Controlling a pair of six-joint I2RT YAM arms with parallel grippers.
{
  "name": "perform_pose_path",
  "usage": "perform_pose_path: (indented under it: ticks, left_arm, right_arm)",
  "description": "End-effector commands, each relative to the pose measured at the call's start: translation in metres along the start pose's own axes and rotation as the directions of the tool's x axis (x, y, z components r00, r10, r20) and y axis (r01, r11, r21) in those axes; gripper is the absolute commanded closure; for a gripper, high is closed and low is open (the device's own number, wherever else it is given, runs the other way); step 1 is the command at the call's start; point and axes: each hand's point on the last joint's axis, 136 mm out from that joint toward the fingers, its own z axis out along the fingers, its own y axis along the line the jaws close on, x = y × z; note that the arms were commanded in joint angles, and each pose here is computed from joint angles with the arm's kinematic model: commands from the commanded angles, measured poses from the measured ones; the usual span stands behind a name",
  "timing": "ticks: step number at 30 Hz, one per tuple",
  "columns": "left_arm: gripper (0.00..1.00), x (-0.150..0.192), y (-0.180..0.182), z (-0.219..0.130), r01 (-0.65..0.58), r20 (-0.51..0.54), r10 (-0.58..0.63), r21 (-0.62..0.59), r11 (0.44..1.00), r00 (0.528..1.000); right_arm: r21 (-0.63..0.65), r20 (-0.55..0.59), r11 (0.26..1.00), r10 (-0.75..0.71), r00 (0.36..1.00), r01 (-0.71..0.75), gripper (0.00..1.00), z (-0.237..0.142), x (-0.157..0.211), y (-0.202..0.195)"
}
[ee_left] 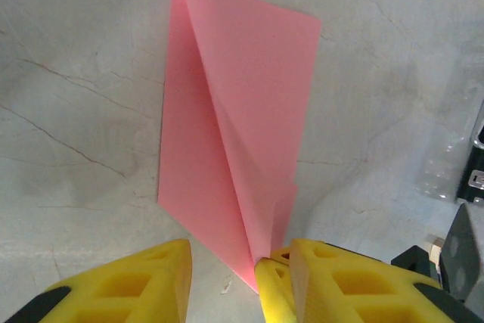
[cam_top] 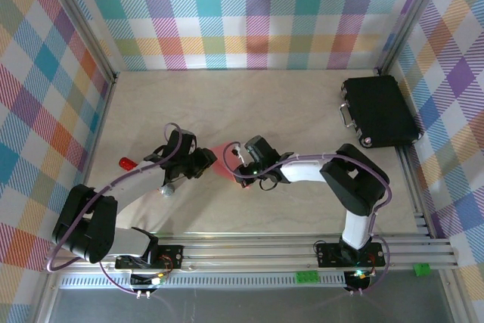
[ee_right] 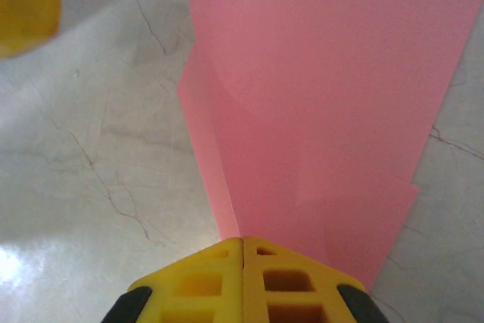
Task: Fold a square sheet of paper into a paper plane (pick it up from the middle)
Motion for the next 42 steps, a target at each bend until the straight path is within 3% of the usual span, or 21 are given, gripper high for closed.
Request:
perform_pose_path:
  ticks: [1,14,21,31,42]
  left_arm:
    - [0.61,0.007,-0.011,0.005,0.009,-0.015,-0.008,0.071,0.997,1.000]
    - [0.60,0.030,-0.015,0.039,-0.001,-0.092,0.014,0.136,0.991,0.996]
    - [0.56,0.030,-0.021,0.049,-0.006,-0.102,0.023,0.167,0.986,0.995]
    - [0.63,0.024,-0.022,0.057,-0.034,-0.093,0.049,0.152,0.988,0.994]
    - [0.58,0.022,-0.028,0.062,-0.062,-0.095,0.078,0.163,0.985,0.992]
  right_arm:
    - [-0.059,-0.046,0.988,0.139,0.989,-0.142,0.96,0.002,0.004,0.003]
    - [-0.242,-0.034,0.904,0.356,0.934,-0.353,0.97,-0.007,-0.006,-0.002]
    - [-0.270,-0.031,0.883,0.391,0.920,-0.384,0.97,-0.010,-0.003,-0.006]
    - [-0.313,0.003,0.871,0.399,0.917,-0.379,0.97,-0.019,-0.005,-0.008]
    - [-0.327,0.018,0.862,0.415,0.910,-0.387,0.97,-0.023,-0.005,-0.012]
